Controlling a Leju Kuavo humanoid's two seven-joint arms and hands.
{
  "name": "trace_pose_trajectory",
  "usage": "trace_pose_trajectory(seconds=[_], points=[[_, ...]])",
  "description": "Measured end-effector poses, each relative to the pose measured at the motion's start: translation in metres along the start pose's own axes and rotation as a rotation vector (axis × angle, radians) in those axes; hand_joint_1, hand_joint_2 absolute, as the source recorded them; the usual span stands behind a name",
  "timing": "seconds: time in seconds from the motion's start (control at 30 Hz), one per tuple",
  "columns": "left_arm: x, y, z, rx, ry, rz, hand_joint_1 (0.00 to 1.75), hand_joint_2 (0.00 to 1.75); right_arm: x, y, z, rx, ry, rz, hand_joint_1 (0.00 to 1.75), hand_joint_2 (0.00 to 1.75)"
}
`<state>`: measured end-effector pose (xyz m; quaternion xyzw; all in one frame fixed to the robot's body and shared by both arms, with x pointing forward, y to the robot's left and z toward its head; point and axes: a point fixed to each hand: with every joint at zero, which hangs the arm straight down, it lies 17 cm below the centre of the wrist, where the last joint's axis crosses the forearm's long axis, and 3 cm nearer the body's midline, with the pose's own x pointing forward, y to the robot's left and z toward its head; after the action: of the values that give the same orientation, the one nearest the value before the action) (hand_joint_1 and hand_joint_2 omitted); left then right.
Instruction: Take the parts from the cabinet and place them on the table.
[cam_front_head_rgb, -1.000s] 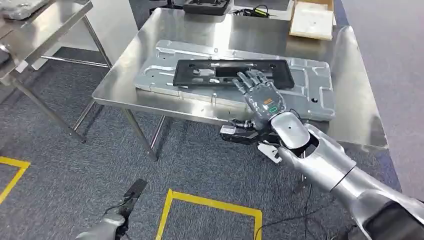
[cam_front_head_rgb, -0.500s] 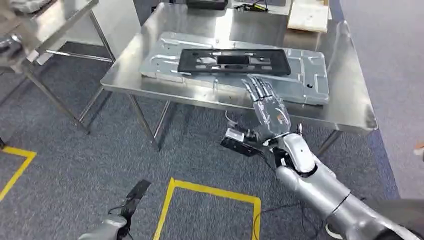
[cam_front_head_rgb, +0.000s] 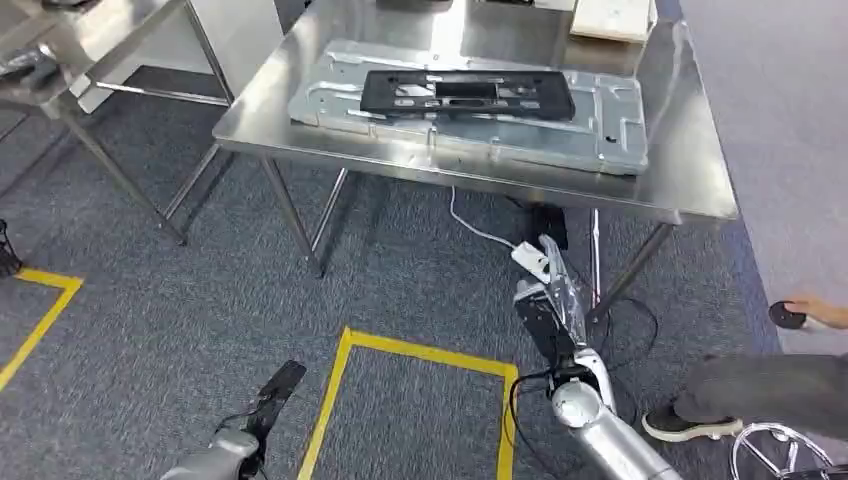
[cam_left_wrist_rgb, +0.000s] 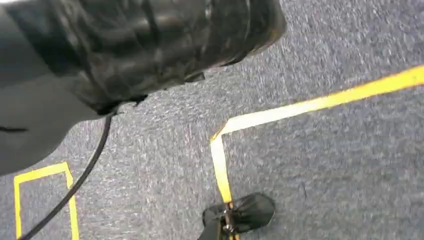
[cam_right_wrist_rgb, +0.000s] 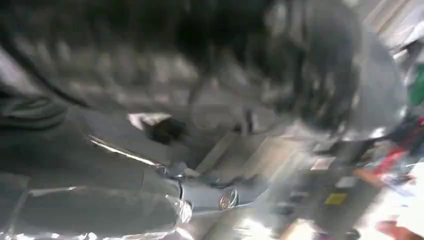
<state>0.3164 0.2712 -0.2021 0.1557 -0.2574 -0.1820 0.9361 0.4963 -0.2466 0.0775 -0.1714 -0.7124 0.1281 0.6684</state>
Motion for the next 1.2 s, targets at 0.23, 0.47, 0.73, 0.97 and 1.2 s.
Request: trace_pose_trajectory(seconds=[0.23, 0.47, 0.73, 0.97, 1.2], points=[[0.008, 0.000, 0.000, -0.012, -0.006, -0.018, 0.00, 0.00, -0.117, 0.021, 0.055, 0.010, 0.309, -0.121, 0.00, 0.00], [0.031, 0.006, -0.001, -0.015, -0.028, -0.017, 0.00, 0.00, -0.197, 0.028, 0.116, -0.024, 0.598, -0.132, 0.00, 0.00], [-0.094, -0.080, 0.037, -0.045, -0.072, -0.114, 0.00, 0.00, -0.270, 0.015, 0.216, -0.140, 0.859, -0.173, 0.00, 0.00], [-0.112, -0.099, 0.046, -0.089, -0.023, -0.130, 0.00, 0.00, -0.285, 0.040, 0.251, -0.056, 0.989, -0.240, 0.00, 0.00], [-0.128, -0.105, 0.051, -0.092, 0.009, -0.110, 0.00, 0.00, -0.287, 0.076, 0.286, 0.077, 1.085, -0.279, 0.00, 0.00]])
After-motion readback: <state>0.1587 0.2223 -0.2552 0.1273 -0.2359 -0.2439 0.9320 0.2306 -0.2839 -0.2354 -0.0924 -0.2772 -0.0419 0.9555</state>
